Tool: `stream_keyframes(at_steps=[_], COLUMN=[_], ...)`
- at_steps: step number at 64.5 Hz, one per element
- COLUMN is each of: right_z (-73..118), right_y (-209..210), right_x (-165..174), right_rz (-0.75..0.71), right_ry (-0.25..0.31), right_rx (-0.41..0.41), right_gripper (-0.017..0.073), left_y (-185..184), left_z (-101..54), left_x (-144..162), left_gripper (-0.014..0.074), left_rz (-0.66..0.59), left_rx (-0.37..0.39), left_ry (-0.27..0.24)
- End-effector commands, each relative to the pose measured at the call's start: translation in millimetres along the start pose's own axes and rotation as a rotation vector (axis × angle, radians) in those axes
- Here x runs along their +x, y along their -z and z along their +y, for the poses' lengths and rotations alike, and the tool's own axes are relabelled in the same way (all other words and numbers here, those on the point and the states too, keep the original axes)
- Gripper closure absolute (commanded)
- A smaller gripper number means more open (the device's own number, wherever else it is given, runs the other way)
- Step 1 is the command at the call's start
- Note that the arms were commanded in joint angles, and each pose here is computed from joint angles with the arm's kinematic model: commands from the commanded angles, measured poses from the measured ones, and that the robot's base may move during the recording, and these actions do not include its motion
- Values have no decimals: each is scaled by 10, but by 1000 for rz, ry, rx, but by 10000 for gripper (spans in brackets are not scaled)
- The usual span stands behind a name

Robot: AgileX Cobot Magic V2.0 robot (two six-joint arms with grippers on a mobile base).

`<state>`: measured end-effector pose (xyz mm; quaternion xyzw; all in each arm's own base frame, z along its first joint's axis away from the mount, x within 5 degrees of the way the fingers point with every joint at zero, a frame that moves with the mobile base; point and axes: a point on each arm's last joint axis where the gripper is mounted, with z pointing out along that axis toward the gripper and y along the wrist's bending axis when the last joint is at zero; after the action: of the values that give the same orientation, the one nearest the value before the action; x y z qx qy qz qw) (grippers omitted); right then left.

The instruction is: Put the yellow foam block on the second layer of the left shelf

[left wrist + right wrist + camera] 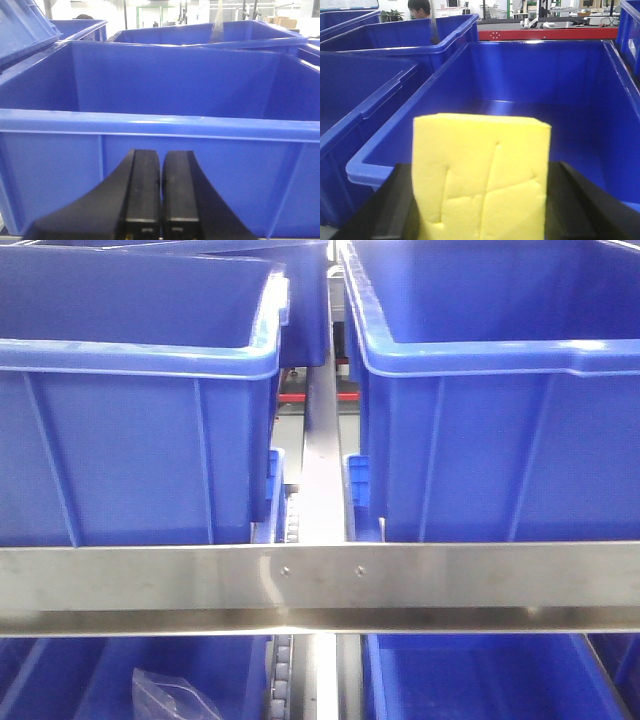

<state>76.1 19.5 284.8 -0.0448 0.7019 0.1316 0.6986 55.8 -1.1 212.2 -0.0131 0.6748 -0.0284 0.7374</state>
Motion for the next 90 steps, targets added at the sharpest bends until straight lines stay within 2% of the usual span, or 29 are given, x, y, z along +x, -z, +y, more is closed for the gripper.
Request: stream_keyframes(at_steps=[1,35,49,67,90], right_z=[14,15,32,42,43], right_y=[2,3,-71,-644,-1461], right_x=[-175,-184,-331,-466,-545], right_rz=[-111,-121,-121,-17,41], right_ry=[16,16,17,18,18], right_rx=[-3,-4,-4,9,17], right_gripper=[90,92,93,93,95], left_y=[11,11,11,11,11], left_z=[-3,-3,-3,-3,-3], left_x=[6,6,6,6,6], left_gripper=[470,470,470,470,470], left_rz=[-73,-73,-73,-73,-73], left_rx=[11,11,11,11,11], left_ry=[10,10,10,10,10])
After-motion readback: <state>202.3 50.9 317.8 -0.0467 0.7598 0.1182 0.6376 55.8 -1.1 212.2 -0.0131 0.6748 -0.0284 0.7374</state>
